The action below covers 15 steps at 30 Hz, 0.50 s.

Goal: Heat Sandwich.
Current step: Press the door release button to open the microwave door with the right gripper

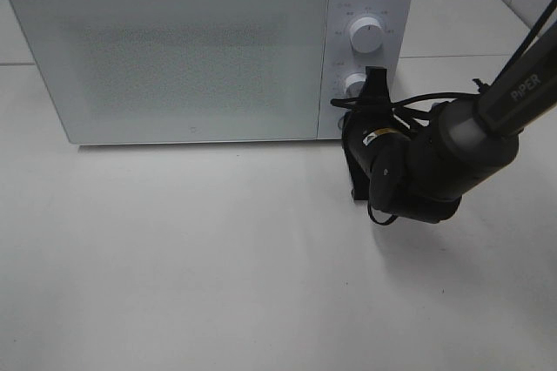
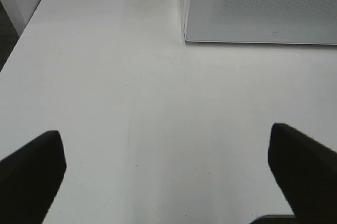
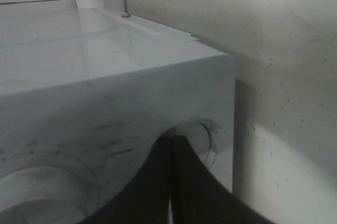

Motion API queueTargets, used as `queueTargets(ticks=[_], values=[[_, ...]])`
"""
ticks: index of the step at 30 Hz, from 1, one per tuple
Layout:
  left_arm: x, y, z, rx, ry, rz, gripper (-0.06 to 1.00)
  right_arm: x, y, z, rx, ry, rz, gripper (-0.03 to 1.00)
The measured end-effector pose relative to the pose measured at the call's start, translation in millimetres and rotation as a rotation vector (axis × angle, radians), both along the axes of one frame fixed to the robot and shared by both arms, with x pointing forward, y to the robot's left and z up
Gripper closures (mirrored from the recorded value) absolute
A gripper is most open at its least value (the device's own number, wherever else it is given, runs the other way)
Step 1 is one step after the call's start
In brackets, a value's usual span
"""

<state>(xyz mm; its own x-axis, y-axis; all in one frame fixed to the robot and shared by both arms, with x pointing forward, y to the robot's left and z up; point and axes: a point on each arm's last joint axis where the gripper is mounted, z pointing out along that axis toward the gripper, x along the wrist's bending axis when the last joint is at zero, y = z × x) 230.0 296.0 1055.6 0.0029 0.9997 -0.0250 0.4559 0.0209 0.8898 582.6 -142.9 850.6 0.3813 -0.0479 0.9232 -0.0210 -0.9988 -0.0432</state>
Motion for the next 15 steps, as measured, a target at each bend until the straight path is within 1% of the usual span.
queueTargets(ticks=[6, 10, 15], values=[[0, 0, 0, 0.000, 0.000, 0.000, -0.02, 5, 4, -7, -0.004, 0.001, -0.007, 0.97], [0, 0, 0, 0.000, 0.000, 0.000, -0.02, 10, 5, -6, -0.039, -0.015, -0.018, 0.97], [0, 0, 0, 0.000, 0.000, 0.000, -0.02, 11, 5, -6, -0.058, -0.015, -0.021, 0.97]])
